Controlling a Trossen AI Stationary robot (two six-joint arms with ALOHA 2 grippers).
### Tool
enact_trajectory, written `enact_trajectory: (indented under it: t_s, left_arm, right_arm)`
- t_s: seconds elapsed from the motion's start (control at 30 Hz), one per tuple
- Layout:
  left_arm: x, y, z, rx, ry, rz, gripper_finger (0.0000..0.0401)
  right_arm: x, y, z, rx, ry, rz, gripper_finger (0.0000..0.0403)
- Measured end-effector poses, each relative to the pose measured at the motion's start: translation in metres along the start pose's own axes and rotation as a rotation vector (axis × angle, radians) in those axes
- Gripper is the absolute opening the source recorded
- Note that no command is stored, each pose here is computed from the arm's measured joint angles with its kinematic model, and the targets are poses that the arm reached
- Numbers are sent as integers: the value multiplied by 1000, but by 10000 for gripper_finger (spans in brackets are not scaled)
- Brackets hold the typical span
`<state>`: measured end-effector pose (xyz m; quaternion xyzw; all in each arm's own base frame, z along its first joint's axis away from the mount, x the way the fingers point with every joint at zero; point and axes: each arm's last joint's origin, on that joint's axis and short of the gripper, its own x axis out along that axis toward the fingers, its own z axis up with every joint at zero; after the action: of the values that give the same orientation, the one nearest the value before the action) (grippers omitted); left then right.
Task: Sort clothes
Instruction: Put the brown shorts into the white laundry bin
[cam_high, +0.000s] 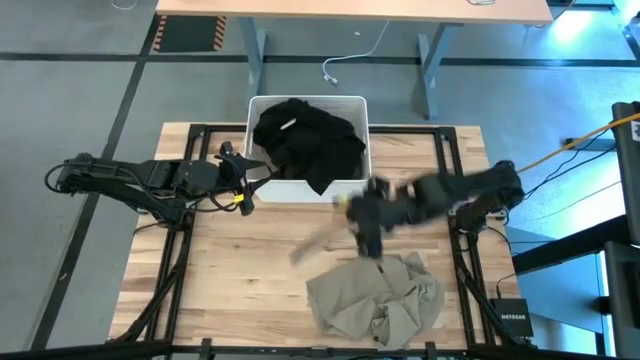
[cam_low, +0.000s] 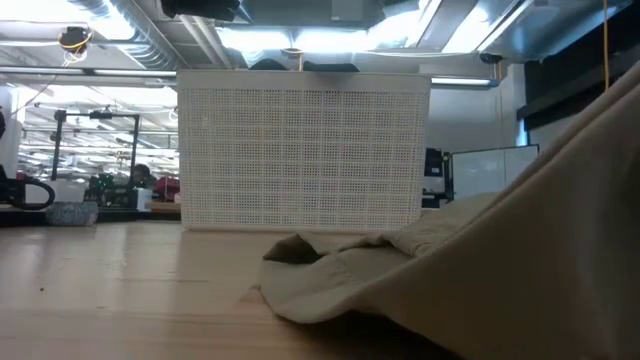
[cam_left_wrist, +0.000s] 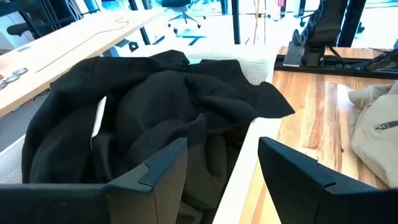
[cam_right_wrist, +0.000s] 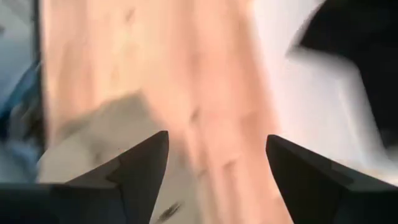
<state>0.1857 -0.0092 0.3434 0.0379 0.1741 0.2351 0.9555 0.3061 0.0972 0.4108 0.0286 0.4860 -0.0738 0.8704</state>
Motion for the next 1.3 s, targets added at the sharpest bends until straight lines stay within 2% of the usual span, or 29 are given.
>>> enact_trajectory:
  t_s: [0.17, 0.43, 0.53, 0.63, 0.8, 0.97, 1.13, 1.3]
  left_arm:
    - [0, 0, 0, -1, 0, 1, 194]
    - [0, 0, 0, 0, 1, 0, 194]
    - [0, 0, 0, 1, 3, 1, 194]
    - [0, 0, 0, 1, 3, 2, 194]
    - [0, 1, 0, 10, 4, 3, 194]
    - [0, 1, 0, 25, 3, 3, 194]
    - [0, 1, 0, 27, 4, 3, 194]
    - [0, 1, -1, 22, 6, 3, 194]
  right_arm:
    - [3, 65, -48, 0, 109, 50, 287]
    - [-4, 122, -118, 74, 248, 80, 287]
    - [-4, 139, -148, -3, 283, 79, 287]
    - [6, 148, -176, -112, 308, 30, 287]
    - [40, 152, -209, -291, 257, -44, 287]
    - [89, 146, -220, -376, 207, -15, 287]
    - [140, 125, -221, -255, 214, 35, 287]
    - [173, 97, -219, -8, 290, 51, 287]
